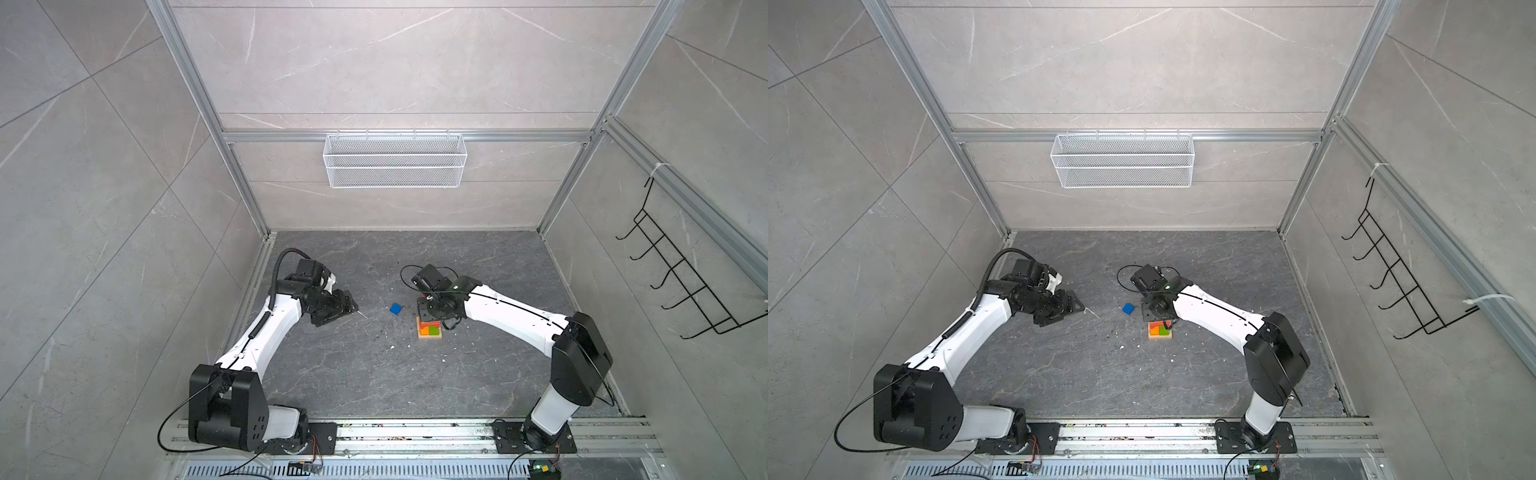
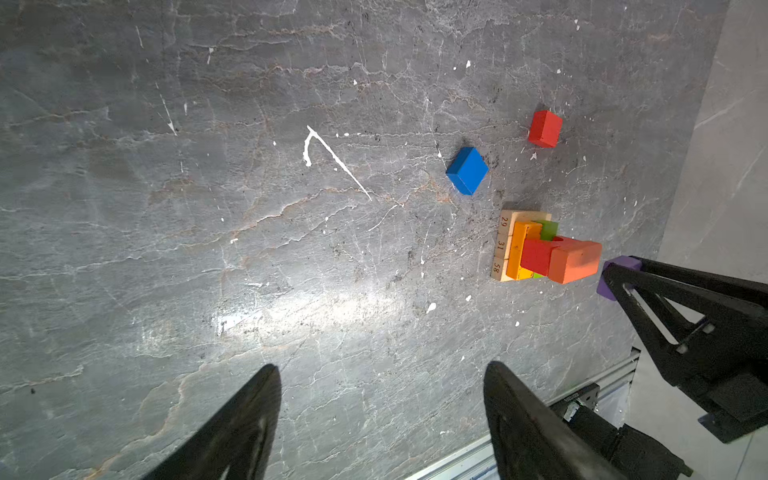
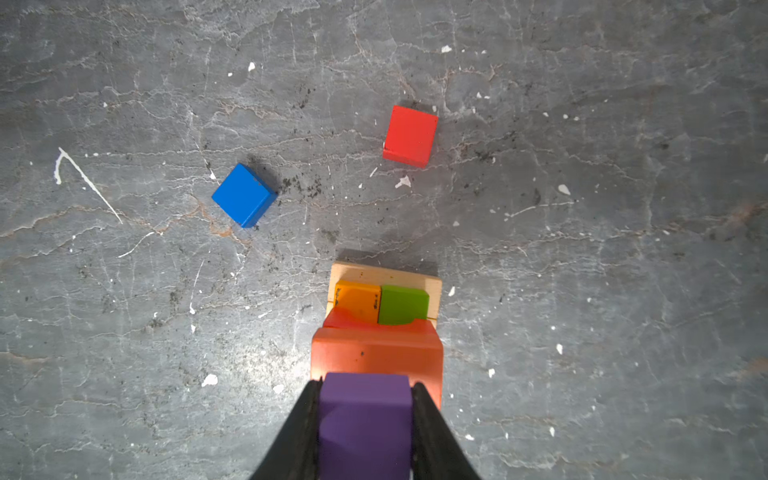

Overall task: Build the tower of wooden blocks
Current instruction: 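Carry the purple cube with the right gripper over the orange bar, then lower the purple cube onto the orange bar and open the right gripper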

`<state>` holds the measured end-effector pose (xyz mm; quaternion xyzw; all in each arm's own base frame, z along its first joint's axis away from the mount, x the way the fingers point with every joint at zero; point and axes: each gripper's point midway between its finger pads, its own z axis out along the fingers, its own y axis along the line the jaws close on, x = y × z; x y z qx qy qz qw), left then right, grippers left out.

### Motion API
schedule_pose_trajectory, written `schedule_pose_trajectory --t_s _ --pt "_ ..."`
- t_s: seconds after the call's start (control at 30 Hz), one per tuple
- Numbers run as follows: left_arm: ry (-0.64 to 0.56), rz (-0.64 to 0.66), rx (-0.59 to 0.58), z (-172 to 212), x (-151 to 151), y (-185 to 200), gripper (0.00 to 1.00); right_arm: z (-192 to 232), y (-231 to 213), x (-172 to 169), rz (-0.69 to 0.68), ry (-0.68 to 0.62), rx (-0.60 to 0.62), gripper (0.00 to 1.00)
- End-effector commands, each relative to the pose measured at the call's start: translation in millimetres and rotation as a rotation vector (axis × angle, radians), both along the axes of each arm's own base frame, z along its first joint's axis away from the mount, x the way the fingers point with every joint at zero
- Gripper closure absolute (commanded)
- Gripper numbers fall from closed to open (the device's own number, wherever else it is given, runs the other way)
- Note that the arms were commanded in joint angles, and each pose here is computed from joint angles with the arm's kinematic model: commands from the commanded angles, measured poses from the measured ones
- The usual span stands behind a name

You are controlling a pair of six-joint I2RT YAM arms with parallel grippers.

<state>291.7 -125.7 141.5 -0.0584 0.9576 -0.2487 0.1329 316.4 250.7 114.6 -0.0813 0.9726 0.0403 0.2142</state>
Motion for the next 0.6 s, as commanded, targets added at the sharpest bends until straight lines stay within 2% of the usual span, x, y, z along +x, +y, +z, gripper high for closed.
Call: schedule_pose_trajectory --t_s 0.0,0.57 --pt "-0.011 -0.006 -0.036 4 3 -4 0.21 2 0 1 0.013 -0.011 0.018 0.95" --pt "-0.006 -0.007 -0.038 3 4 -5 0.21 -10 -1 2 0.004 0.013 0.004 0.93"
